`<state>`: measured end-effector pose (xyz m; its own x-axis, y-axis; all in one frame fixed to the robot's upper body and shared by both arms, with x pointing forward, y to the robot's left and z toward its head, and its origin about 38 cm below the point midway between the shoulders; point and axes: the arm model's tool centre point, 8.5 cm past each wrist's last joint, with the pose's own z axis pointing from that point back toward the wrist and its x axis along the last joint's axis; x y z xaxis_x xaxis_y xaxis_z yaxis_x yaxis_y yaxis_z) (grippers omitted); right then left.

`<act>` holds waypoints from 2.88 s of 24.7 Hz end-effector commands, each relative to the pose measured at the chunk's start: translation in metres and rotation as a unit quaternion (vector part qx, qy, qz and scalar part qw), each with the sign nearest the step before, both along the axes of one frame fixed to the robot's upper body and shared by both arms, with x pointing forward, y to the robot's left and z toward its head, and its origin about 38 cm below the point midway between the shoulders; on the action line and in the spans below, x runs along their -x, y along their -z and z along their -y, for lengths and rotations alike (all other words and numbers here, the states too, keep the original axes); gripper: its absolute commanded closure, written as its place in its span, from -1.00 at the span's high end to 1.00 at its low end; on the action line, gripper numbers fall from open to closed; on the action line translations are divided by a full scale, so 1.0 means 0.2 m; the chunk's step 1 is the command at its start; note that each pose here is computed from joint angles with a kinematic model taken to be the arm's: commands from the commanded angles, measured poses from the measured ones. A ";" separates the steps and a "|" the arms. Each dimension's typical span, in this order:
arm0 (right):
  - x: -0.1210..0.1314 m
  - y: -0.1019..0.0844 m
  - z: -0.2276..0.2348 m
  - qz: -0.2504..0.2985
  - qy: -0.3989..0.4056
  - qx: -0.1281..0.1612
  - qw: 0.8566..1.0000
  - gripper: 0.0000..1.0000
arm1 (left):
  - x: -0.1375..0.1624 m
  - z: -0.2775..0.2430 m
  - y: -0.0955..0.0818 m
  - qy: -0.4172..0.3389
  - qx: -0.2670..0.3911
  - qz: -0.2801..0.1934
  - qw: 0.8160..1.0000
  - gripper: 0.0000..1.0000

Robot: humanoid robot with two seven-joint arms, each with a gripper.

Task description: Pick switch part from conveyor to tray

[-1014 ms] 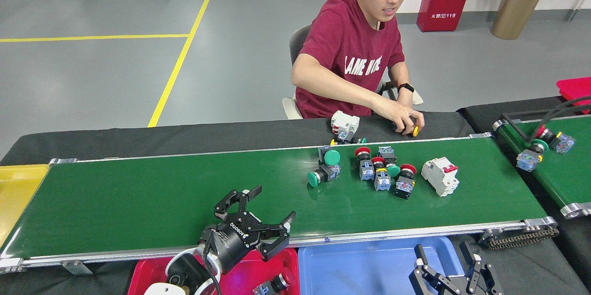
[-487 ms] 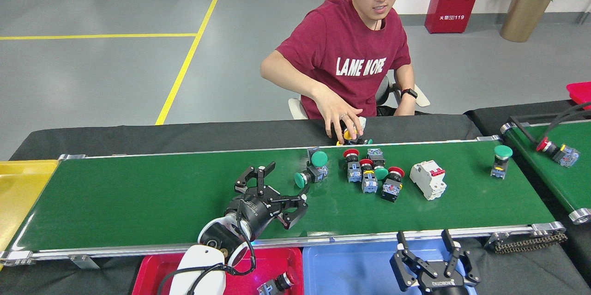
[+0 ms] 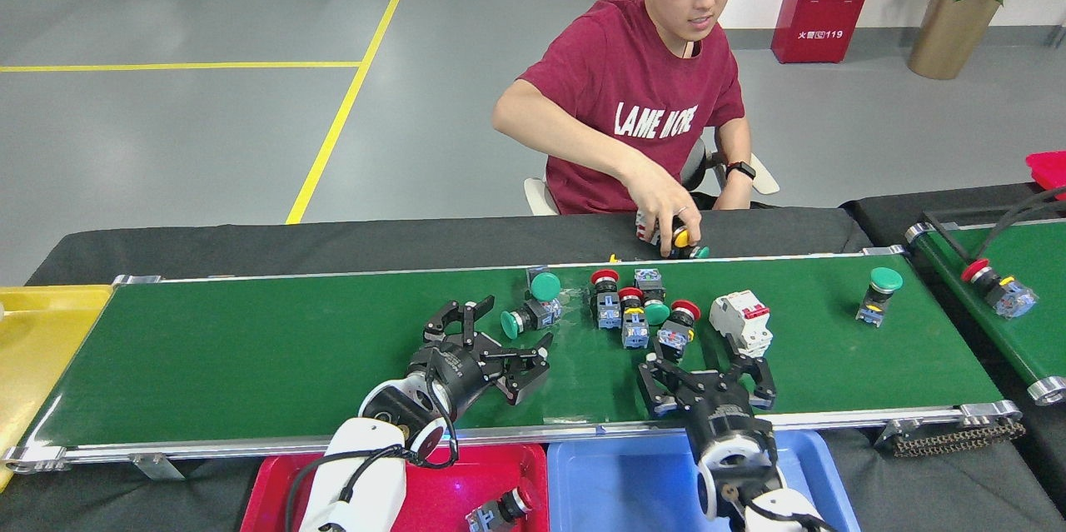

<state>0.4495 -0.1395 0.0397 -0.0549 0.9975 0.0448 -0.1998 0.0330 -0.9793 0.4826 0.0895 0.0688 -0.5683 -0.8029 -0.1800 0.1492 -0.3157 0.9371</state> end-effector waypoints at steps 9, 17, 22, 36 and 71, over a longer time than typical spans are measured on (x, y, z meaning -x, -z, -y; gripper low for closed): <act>-0.15 -0.06 -0.04 -0.005 -0.083 -0.055 0.995 -0.63 | -0.04 -0.02 0.03 -0.016 0.002 -0.001 1.000 0.53; -0.12 -0.12 -0.07 0.010 -0.140 -0.083 0.987 -0.62 | -0.03 -0.09 0.10 -0.033 0.017 -0.025 0.999 -0.78; 0.17 -0.21 -0.04 0.054 -0.246 -0.118 0.960 -0.59 | 0.13 -0.10 0.11 0.005 0.057 -0.019 0.998 -0.89; 0.66 -0.21 -0.34 0.039 -0.444 -0.206 0.871 0.99 | 1.07 -0.70 0.14 0.066 0.054 -0.019 0.996 1.00; 0.77 0.04 0.63 0.099 0.041 -0.098 0.989 0.92 | 0.24 -0.87 0.06 -0.248 0.043 0.042 0.967 1.00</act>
